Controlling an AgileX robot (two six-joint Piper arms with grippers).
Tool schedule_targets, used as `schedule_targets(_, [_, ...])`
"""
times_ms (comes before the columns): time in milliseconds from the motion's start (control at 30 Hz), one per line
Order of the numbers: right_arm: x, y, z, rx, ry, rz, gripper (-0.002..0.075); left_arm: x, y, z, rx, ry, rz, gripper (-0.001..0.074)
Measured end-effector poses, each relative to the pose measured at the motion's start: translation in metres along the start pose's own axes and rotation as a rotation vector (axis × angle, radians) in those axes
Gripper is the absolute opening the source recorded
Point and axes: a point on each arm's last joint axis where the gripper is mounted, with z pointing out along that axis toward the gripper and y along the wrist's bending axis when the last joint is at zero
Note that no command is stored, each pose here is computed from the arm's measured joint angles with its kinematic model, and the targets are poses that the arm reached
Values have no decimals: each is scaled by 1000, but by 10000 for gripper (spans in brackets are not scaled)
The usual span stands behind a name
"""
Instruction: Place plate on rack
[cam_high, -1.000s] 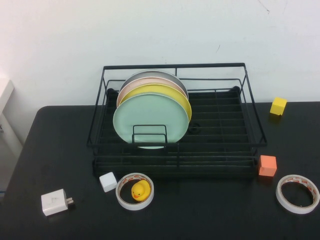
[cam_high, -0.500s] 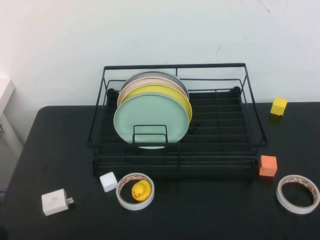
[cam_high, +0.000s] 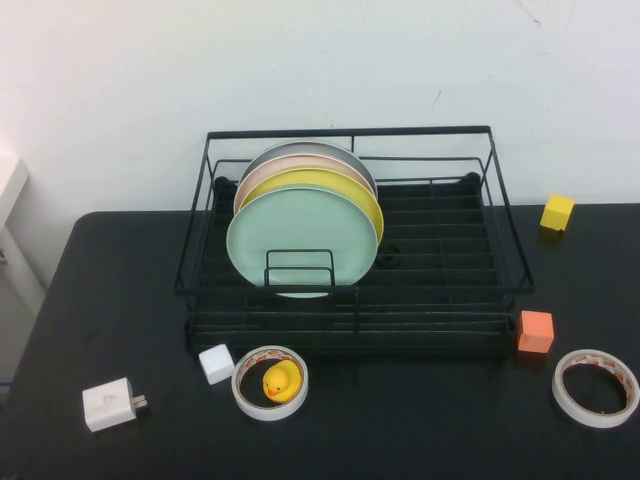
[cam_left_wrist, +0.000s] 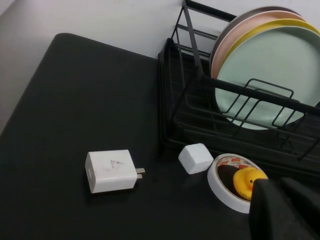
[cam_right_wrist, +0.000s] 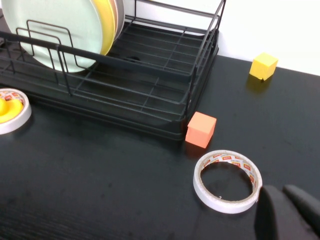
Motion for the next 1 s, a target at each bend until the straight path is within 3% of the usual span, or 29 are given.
schedule_targets(333, [0, 0, 0, 0, 0, 0, -2, -1, 0, 0, -5, -3, 12, -1])
schedule_targets(567, [0, 0, 0, 0, 1, 0, -2, -2, 4, 0, -46, -11, 131, -1])
schedule_targets(1000, [0, 0, 0, 0, 1, 0, -2, -2, 6, -1, -71, -14, 185, -1])
